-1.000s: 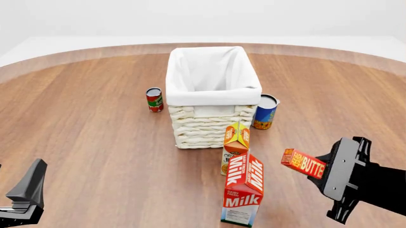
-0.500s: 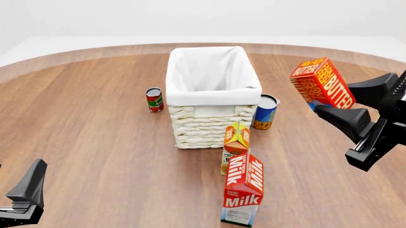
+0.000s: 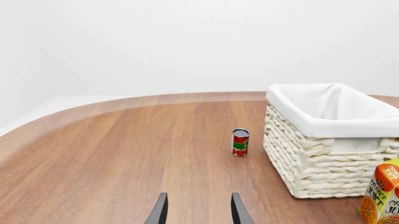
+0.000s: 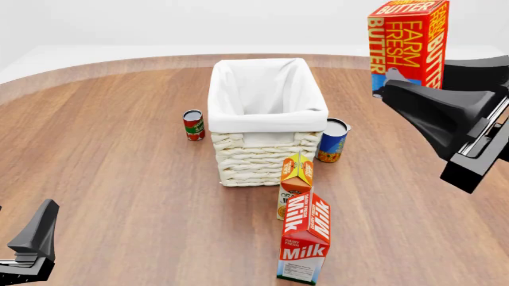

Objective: Pick up the butter and put it in the basket.

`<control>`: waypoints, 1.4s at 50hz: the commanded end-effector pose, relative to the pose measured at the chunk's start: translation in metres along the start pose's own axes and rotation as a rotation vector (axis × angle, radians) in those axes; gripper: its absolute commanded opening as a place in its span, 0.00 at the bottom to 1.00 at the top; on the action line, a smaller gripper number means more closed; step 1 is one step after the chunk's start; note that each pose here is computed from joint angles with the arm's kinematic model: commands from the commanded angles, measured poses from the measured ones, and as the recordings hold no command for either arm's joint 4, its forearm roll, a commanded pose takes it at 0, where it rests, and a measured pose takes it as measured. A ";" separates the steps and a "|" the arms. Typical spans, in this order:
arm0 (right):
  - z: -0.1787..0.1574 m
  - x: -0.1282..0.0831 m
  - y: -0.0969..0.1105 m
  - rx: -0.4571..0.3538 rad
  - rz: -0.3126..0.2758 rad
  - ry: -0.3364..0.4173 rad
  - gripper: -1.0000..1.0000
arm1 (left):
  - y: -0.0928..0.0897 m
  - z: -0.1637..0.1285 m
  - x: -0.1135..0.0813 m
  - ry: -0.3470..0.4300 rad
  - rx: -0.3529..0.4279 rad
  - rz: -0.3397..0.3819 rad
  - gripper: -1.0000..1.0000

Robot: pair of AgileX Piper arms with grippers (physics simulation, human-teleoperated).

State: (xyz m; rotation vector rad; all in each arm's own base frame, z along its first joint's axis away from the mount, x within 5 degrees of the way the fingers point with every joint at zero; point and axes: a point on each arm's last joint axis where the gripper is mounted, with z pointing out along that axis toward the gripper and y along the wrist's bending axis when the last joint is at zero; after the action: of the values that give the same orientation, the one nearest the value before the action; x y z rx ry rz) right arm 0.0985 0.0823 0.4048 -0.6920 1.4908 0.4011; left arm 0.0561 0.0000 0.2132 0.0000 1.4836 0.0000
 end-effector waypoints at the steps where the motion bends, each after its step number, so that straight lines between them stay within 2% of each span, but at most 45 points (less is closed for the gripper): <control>1: -0.013 -0.017 0.007 -0.058 0.143 -0.239 0.00 | 0.000 0.000 0.000 0.000 0.000 0.000 1.00; 2: -0.016 -0.018 0.008 -0.071 0.168 -0.257 0.00 | 0.000 0.000 0.000 0.000 0.000 0.000 1.00; 5: -0.013 -0.020 0.010 -0.088 0.192 -0.285 0.00 | 0.000 0.000 0.000 0.000 0.000 0.000 1.00; 6: -0.012 -0.020 0.010 -0.090 0.183 -0.289 0.00 | 0.000 0.000 0.000 0.000 0.000 0.000 1.00; 9: -0.014 -0.024 0.008 -0.086 0.256 -0.353 0.00 | 0.000 0.000 0.000 0.000 0.000 0.000 1.00; 11: -0.010 -0.023 0.008 -0.081 0.261 -0.353 0.00 | 0.000 0.000 0.000 0.000 0.000 0.000 1.00; 12: 0.002 -0.019 0.006 -0.060 0.287 -0.342 0.00 | 0.000 0.000 0.000 0.000 0.000 0.000 1.00; 15: 0.016 -0.016 0.003 -0.035 0.311 -0.329 0.00 | 0.000 0.000 0.000 0.000 0.000 0.000 1.00; 16: 0.031 -0.012 0.003 -0.028 0.331 -0.303 0.00 | 0.000 0.000 0.000 0.000 0.000 0.000 1.00; 21: 0.052 -0.010 -0.001 -0.006 0.368 -0.276 0.00 | 0.000 0.000 0.000 0.000 0.000 0.000 1.00; 23: 0.061 -0.009 -0.003 0.003 0.390 -0.266 0.00 | 0.000 0.000 0.000 0.000 0.000 0.000 1.00; 24: 0.074 -0.008 -0.008 0.022 0.424 -0.250 0.00 | 0.000 0.000 0.000 0.000 0.000 0.000 1.00; 30: 0.096 -0.007 -0.016 0.051 0.481 -0.220 0.00 | 0.000 0.000 0.000 0.000 0.000 0.000 1.00; 38: 0.116 -0.015 -0.016 0.039 0.503 -0.178 0.00 | 0.000 0.000 0.000 0.000 0.000 0.000 1.00; 47: 0.137 -0.029 -0.012 0.019 0.457 -0.119 0.00 | 0.000 0.000 0.000 0.000 0.000 0.000 1.00; 48: 0.148 -0.038 -0.009 0.006 0.411 -0.085 0.00 | 0.000 0.000 0.000 0.000 0.000 0.000 1.00; 53: 0.170 -0.036 -0.008 0.004 0.346 -0.010 0.00 | 0.000 0.000 0.000 0.000 0.000 0.000 1.00; 54: 0.210 -0.018 -0.017 0.030 0.192 0.150 0.00 | 0.000 0.000 0.000 0.000 0.000 0.000 1.00; 70: 0.216 -0.016 -0.017 0.027 0.200 0.157 0.00 | 0.000 0.000 0.000 0.000 0.000 0.000 1.00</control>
State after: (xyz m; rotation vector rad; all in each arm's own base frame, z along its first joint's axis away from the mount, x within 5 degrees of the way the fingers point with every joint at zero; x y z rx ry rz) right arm 0.2626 0.2043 0.4060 -0.5371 1.7118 0.5167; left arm 0.0561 0.0000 0.2132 0.0000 1.4836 0.0000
